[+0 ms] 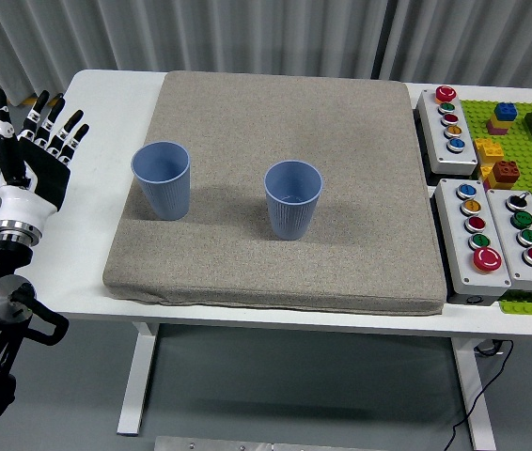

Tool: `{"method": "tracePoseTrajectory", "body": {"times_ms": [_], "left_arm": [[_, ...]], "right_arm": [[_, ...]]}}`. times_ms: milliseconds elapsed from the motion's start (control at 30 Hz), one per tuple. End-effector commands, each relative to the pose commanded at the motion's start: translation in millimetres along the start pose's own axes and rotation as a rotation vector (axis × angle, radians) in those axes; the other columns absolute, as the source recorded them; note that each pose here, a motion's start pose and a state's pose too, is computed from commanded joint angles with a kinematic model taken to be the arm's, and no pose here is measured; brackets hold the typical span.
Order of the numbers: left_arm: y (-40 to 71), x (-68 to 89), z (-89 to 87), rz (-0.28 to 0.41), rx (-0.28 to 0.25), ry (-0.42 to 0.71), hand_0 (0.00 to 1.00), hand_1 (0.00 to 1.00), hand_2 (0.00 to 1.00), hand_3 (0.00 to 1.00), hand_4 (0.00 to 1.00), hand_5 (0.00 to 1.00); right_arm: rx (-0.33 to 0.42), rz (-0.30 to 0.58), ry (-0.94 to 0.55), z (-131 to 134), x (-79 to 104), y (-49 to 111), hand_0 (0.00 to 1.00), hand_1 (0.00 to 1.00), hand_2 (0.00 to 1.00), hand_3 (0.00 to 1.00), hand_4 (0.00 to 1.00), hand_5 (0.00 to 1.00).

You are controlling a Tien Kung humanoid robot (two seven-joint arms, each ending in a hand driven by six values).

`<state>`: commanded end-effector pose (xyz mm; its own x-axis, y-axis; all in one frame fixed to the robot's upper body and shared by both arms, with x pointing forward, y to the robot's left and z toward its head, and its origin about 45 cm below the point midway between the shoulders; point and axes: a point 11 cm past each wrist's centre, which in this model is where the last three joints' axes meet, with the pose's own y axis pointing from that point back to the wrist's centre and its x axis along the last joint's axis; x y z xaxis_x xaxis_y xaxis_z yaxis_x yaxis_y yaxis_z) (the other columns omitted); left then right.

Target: Pick cup pour cup place

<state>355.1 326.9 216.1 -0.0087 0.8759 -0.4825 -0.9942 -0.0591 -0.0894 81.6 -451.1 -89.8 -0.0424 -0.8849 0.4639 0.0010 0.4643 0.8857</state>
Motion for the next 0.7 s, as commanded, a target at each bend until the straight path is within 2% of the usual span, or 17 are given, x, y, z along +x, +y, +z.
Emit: {"method": "tracePoseTrajectory", "body": {"times_ms": [167,700], "left_arm": [[4.9,-5.5,-8.5,0.074,-0.016,-0.028,0.857,0.854,0.962,0.966,0.920,0.998],[4.1,-12.4,-11.3,0.033,0.002,-0.057,0.857,0.856,0.966,0.970,0.926,0.998]], "right_arm": [[0.002,0.001,-0.001,-1.6,0.9,0.2,0.651,0.652,0.576,0.591,0.002,0.034],[0.003,0.000,0.000,-2.0,0.2,0.3,0.651,0.652,0.575,0.591,0.002,0.036]]}}
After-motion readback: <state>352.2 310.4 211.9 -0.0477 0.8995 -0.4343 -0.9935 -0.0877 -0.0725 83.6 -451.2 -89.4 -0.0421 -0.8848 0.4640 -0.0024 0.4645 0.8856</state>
